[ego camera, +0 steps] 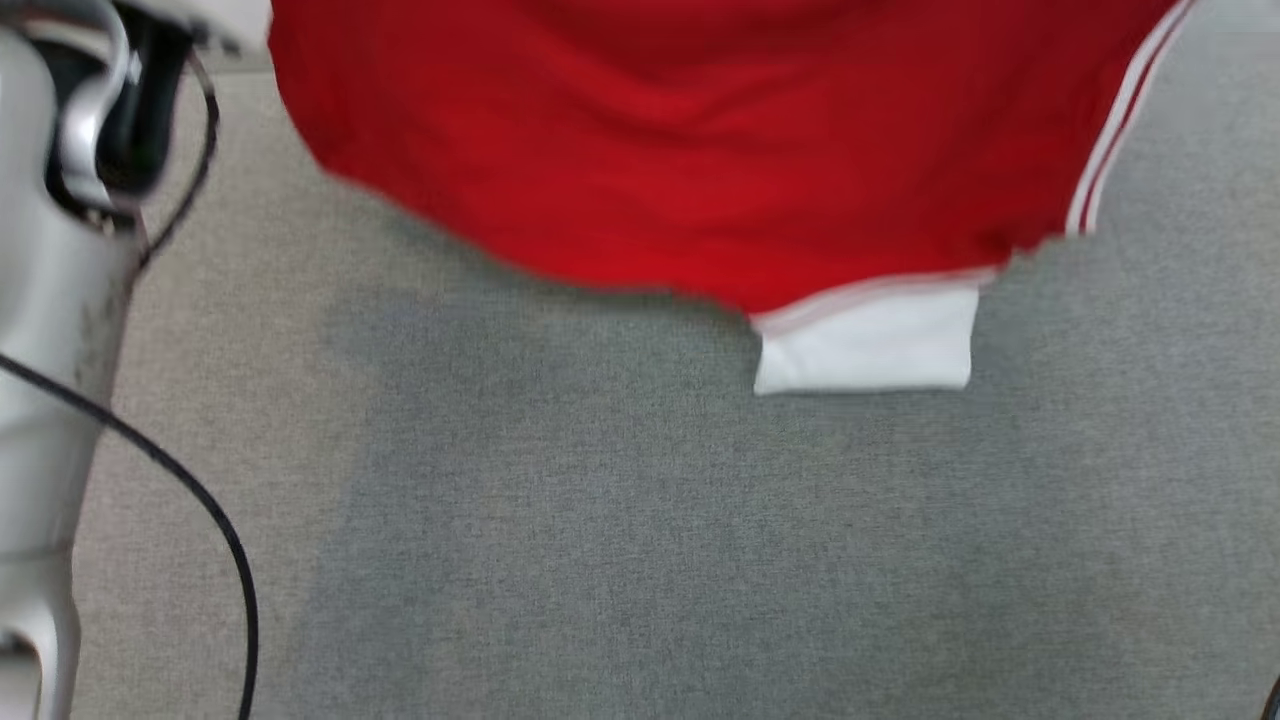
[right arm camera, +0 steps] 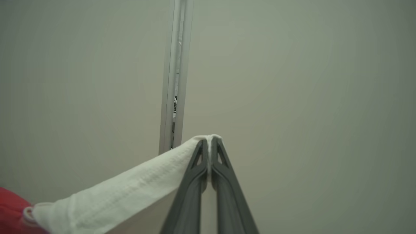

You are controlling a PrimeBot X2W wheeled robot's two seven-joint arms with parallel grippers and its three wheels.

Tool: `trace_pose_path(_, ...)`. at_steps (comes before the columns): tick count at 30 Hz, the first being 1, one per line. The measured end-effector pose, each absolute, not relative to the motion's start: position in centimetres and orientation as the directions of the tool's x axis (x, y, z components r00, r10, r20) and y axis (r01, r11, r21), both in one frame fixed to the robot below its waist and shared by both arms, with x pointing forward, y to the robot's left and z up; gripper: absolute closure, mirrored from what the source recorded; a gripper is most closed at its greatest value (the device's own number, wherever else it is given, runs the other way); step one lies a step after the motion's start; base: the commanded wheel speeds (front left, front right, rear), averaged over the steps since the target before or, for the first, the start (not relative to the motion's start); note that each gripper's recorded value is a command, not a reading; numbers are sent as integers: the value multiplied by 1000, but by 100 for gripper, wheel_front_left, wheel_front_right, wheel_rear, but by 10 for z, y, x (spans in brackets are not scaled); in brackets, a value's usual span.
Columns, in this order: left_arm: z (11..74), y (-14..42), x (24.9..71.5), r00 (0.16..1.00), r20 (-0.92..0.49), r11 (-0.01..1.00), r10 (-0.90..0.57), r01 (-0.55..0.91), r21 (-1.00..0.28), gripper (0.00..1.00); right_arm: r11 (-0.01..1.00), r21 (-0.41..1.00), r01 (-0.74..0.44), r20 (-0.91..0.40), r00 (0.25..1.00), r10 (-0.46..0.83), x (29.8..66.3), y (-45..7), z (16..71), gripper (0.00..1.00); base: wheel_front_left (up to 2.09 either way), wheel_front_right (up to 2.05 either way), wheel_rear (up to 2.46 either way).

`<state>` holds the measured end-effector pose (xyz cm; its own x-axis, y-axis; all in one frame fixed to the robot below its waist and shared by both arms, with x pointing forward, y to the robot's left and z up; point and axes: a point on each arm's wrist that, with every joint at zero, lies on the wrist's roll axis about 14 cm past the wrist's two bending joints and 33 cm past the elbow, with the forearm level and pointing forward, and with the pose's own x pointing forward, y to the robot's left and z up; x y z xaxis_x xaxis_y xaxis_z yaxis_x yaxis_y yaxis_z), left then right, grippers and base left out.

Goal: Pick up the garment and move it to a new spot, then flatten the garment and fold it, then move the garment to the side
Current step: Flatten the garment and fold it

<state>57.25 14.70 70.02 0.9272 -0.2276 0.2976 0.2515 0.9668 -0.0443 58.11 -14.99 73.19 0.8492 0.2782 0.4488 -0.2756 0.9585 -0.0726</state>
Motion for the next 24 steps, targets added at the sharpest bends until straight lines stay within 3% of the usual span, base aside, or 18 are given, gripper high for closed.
trace_pose_path(5, 710, 155, 613, 929, 318, 977, -187, 209, -36, 100, 954, -145, -263, 456, 838, 300, 617, -141, 753, 100, 0, 0, 0)
trace_pose_path(12, 739, 162, 642, 908, 390, 981, -155, 187, -47, 100, 963, -170, -211, 546, 793, 270, 635, -143, 805, 100, 0, 0, 0)
trace_pose_path(18, 681, 156, 659, 947, 271, 974, -170, 203, -100, 100, 954, -185, -237, 418, 860, 294, 660, -133, 748, 100, 0, 0, 0)
trace_pose_path(24, 547, 154, 639, 985, 19, 966, -169, 170, -195, 100, 956, -80, -282, 209, 933, 293, 667, -133, 630, 100, 0, 0, 0)
